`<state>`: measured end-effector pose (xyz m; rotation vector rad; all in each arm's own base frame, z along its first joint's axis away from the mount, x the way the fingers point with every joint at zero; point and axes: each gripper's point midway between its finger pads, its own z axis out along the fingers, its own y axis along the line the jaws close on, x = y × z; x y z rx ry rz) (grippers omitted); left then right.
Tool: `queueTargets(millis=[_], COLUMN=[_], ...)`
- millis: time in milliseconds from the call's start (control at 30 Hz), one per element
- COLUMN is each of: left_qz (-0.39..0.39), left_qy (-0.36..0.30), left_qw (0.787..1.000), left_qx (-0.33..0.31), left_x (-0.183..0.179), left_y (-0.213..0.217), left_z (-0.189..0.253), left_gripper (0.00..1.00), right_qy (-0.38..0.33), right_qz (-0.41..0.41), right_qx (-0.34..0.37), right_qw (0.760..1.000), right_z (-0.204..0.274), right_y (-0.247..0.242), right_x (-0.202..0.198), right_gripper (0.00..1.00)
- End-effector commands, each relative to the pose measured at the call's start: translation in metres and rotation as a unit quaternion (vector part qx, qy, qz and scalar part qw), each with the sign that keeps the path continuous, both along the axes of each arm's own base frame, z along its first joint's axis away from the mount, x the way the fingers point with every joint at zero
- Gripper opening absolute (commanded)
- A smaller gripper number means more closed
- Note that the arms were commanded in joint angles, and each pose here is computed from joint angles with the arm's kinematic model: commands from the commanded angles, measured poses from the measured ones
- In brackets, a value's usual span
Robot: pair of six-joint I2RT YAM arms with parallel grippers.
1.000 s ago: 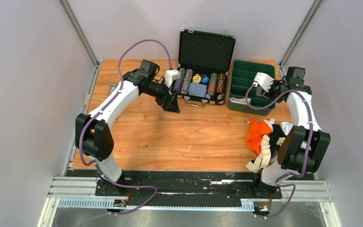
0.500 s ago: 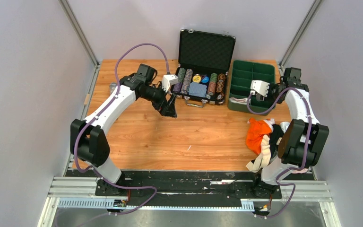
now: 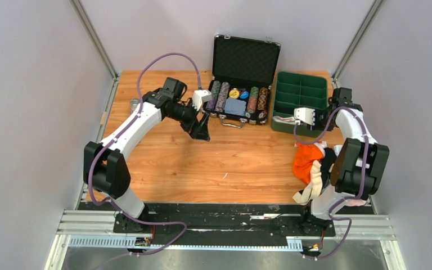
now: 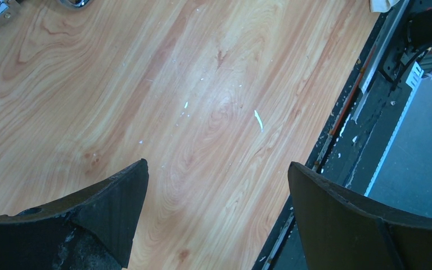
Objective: Roll the underwear
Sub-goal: Place the underwear in the storage box.
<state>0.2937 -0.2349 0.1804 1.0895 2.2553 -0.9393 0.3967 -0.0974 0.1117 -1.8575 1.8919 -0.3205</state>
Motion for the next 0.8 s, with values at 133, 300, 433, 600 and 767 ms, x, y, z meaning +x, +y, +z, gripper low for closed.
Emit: queueTargets(millis=[133, 300, 433, 600, 767], left_qz=[0.006, 0.007, 0.009, 0.009, 0.009], left_qy=[-0.023, -0.022, -0.022, -0.023, -0.029], left_qw=[1.000, 1.000, 1.000, 1.000, 0.999], left_qx=[-0.003, -0.002, 0.004, 0.010, 0.017], left_x=[0.004, 0.006, 0.007, 0.008, 0.010], left_y=[0.004, 0.004, 0.005, 0.007, 0.009], left_z=[0.009, 0.007, 0.005, 0.002, 0.004], left_gripper=[1.00, 1.00, 1.00, 1.00, 1.00], right_qy=[0.064, 0.137, 0.211, 0.245, 0.244], right_qz=[0.065, 0.034, 0.003, -0.017, -0.041], right_qx=[0.010, 0.036, 0.047, 0.067, 0.080], right_qw=[0.996, 0.989, 0.976, 0.967, 0.966], right_z=[-0.021, -0.034, -0.051, -0.072, -0.076], right_y=[0.018, 0.018, 0.012, 0.015, 0.016], right_x=[0.004, 0.015, 0.011, 0.011, 0.013], right_gripper=[0.00, 0.00, 0.00, 0.01, 0.23])
